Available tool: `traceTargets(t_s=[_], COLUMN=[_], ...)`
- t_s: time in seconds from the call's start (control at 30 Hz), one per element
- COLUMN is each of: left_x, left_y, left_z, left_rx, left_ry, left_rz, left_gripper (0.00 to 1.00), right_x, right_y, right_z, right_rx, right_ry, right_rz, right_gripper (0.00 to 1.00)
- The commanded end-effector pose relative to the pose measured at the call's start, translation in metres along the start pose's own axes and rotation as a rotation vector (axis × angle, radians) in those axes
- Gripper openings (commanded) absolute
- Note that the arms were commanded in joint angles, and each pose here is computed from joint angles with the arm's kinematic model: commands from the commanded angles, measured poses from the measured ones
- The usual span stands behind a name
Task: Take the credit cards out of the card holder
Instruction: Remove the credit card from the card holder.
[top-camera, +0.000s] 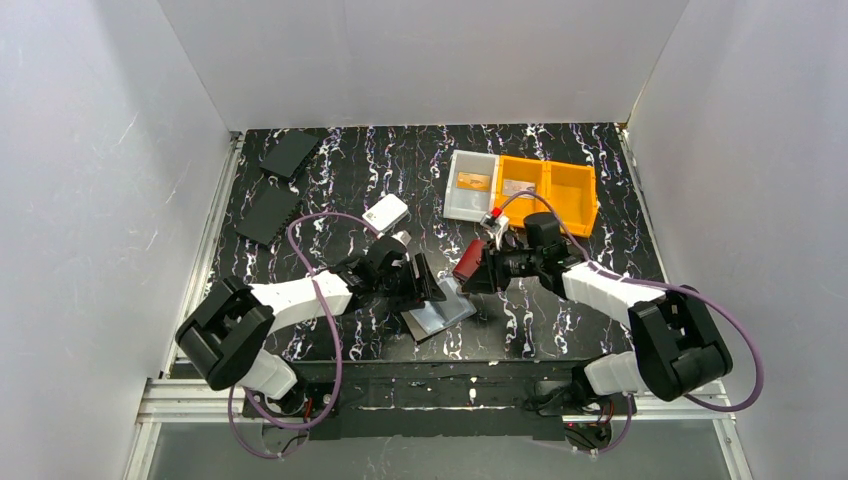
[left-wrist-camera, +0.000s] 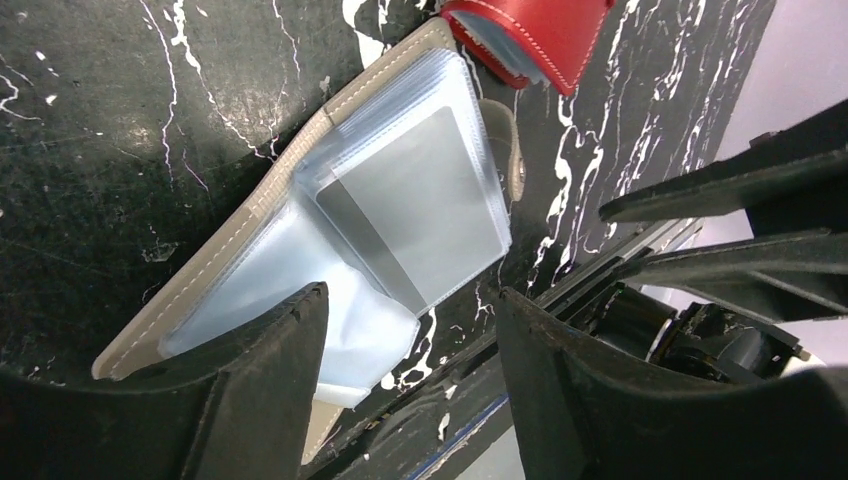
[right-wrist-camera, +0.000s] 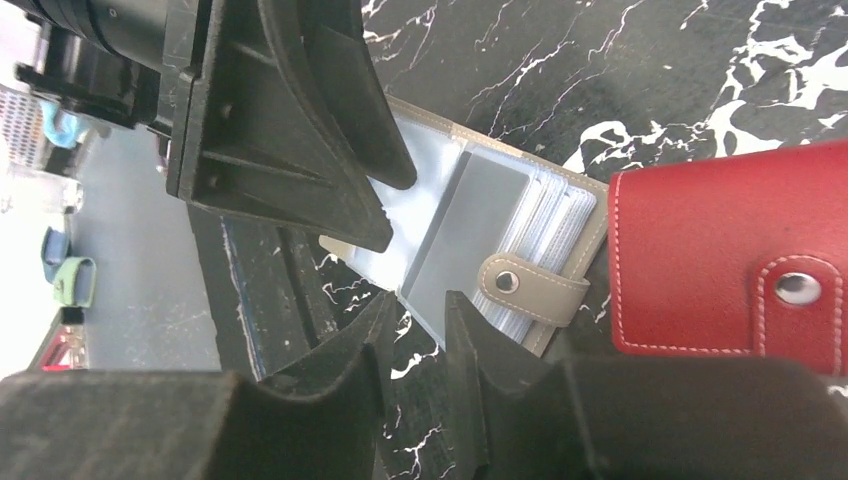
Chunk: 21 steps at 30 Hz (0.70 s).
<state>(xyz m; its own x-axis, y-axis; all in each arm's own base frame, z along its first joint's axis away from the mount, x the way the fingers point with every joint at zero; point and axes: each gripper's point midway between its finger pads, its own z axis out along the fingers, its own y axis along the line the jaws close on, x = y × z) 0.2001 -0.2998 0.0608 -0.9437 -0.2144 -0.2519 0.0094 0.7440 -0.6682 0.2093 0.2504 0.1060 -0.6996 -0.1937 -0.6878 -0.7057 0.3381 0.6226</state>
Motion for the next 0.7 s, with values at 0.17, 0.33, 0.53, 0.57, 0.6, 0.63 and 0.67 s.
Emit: traceTargets(t_s=[0.17,0.33,0.53,0.57,0.6,0.63,0.67], left_x=[0.000,0.005,0.008,0.008,0.009,0.010,0.011], left_y=[-0.004,0.011,0.024,0.026,0.029,0.031,0.032], left_z=[0.004,0.008,0.010,0.010,0.011,0.011,0.011], left_rx=[0.042,0.011,-0.020,-0.024,-0.030,-0.035,-0.039], left_ry=[-0.014,-0.014,-0.025,-0.027,-0.028,-0.026,-0.025], left_rz=[0.018,0.010,0.007,0.009,0.010,0.009,0.011], left_gripper=[0.56,0.49,0.42,0.42,0.41,0.40,0.38], right_x=[0.011,0.023,0.024,0.023,0.022,0.021,0.021], right_y=[-0.021,-0.020,-0.026,-0.027,-0.027,-0.027,-0.027], right_z=[0.017,0.028,0.033,0.032,0.031,0.030,0.029], right_rx=[0.114,0.125,0.166,0.175,0.180,0.189,0.195], right_ry=[0.063,0.125,0.155,0.153,0.149,0.146,0.144], right_rz=[-0.077,-0.115,-0.148,-0.155,-0.161,-0.164,-0.166], right_gripper=[0.21,0.12,0.05,0.04,0.04,0.04,0.04])
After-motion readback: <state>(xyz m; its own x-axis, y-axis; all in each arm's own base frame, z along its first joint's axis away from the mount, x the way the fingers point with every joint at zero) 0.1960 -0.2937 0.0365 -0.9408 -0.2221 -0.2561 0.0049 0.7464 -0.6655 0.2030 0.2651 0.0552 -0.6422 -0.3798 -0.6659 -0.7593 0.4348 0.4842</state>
